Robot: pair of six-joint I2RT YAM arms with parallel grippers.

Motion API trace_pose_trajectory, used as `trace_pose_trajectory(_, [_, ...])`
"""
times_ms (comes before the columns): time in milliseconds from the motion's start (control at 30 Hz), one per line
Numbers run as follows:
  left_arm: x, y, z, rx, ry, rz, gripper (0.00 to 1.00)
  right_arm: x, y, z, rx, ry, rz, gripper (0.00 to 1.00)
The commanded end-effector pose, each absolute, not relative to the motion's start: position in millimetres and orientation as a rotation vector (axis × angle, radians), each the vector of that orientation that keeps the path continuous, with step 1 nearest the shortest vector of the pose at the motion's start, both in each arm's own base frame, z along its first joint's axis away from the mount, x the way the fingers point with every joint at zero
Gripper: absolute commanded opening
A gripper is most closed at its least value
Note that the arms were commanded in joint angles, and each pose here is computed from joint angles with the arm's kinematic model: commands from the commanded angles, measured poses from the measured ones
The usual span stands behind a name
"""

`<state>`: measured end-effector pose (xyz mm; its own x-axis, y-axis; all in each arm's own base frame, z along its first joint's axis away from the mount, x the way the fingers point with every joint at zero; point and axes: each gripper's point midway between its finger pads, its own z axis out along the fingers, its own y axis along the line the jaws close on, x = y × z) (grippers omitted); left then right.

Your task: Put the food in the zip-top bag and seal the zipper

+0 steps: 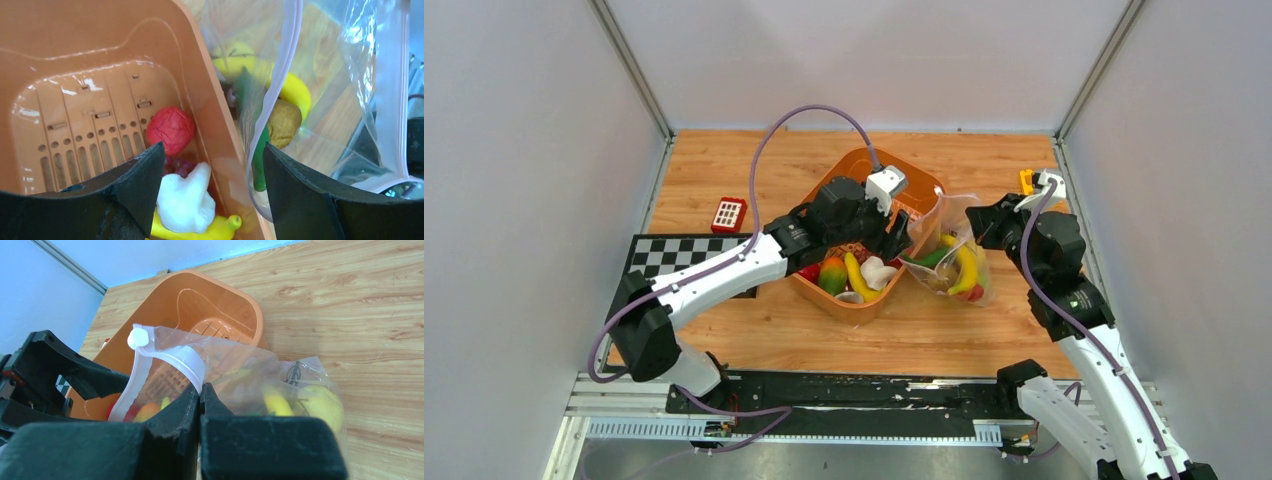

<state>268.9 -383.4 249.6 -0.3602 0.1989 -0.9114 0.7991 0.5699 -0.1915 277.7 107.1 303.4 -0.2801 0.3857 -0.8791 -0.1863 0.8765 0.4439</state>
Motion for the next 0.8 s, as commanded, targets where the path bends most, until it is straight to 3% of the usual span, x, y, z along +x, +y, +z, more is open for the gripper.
trace_pose_trajectory(0, [255,-388,260,0.849,1.841,-0.883,0.75,279,107,329,0.149,1.697,0.576,0.01])
trace_pose_trajectory(400, [261,-409,296,0.872,1.761,-0.945,0.01,278,103,331,0.155,1.682,0.562,0.0])
trace_pose_trajectory(567, [270,-415,323,0.821,1.693,-0.956,0.0,277,74,346,0.236,1.591,0.432,0.0])
trace_pose_trajectory(600, [274,-413,322,0.803,1.706,-0.935,0.03,277,70,347,0.241,1.581,0.41,0.0])
trace_pose_trajectory(633, [278,-410,319,0.782,1.727,-0.903,0.18,278,67,346,0.25,1.583,0.39,0.0])
trace_pose_trajectory(700, [286,-399,308,0.75,1.772,-0.842,0.61,279,63,342,0.266,1.6,0.364,0.0])
trace_pose_trajectory(767, [289,-385,297,0.714,1.814,-0.806,0.8,280,60,337,0.282,1.609,0.347,0.0])
